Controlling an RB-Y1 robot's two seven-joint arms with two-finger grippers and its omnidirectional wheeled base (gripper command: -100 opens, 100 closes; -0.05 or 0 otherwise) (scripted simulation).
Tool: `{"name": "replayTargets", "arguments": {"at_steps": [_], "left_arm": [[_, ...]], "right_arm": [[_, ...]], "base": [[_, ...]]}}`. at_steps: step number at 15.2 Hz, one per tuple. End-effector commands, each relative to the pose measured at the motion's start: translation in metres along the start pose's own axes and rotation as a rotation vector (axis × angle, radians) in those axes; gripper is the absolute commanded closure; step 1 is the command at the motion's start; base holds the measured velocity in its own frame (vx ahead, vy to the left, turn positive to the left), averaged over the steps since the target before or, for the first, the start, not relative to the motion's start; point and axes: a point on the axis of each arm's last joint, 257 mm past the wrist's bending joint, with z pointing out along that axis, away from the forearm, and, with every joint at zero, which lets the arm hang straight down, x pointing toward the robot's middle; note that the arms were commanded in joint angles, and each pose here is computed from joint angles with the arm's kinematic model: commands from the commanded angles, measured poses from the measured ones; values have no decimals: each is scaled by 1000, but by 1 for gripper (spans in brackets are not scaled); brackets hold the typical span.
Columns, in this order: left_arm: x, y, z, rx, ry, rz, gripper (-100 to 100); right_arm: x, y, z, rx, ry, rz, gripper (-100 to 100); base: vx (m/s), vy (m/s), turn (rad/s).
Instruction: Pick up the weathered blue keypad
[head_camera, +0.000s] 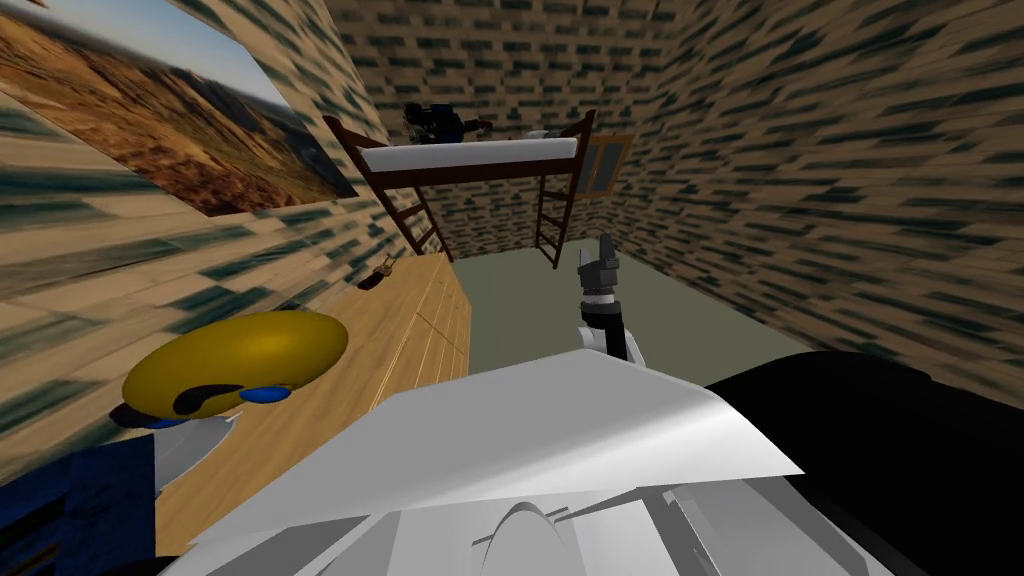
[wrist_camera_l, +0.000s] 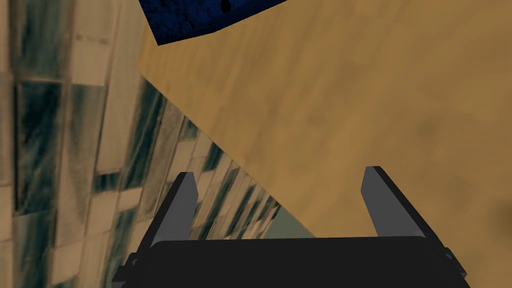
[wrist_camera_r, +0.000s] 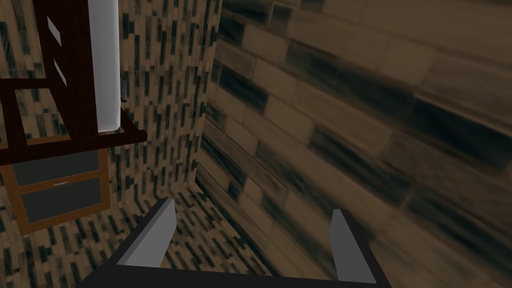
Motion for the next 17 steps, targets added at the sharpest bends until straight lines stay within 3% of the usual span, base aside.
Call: {"name": "replayTargets", "arguments": {"at_steps": [1,2,3,6,8,13,17], "left_arm": [[-13,-10,-5,1,-37,-61,-100],[-13,-10,-5,1,-37,-61,-100],[-23,-19,-9,2,-63,-108,-100],[-32,-26,-13,3,-86,-151,-100],[-45,-38,-20,7,-122,-225,-100],[-59,-51,-28,13,-158,-310,-100],[-56,-48,-21,12,-138,-292,-100]], "right_arm": [[0,0,0,0,0,0,0],[0,0,0,0,0,0,0],[0,0,0,0,0,0,0],[0,0,0,0,0,0,0],[0,0,0,0,0,0,0],[0,0,0,0,0,0,0],[0,0,0,0,0,0,0]], "base": [[298,7,-52],[282,4,-53],[292,9,-63],[274,60,-54],[297,110,-70],[263,118,-61],[53,39,16]]}}
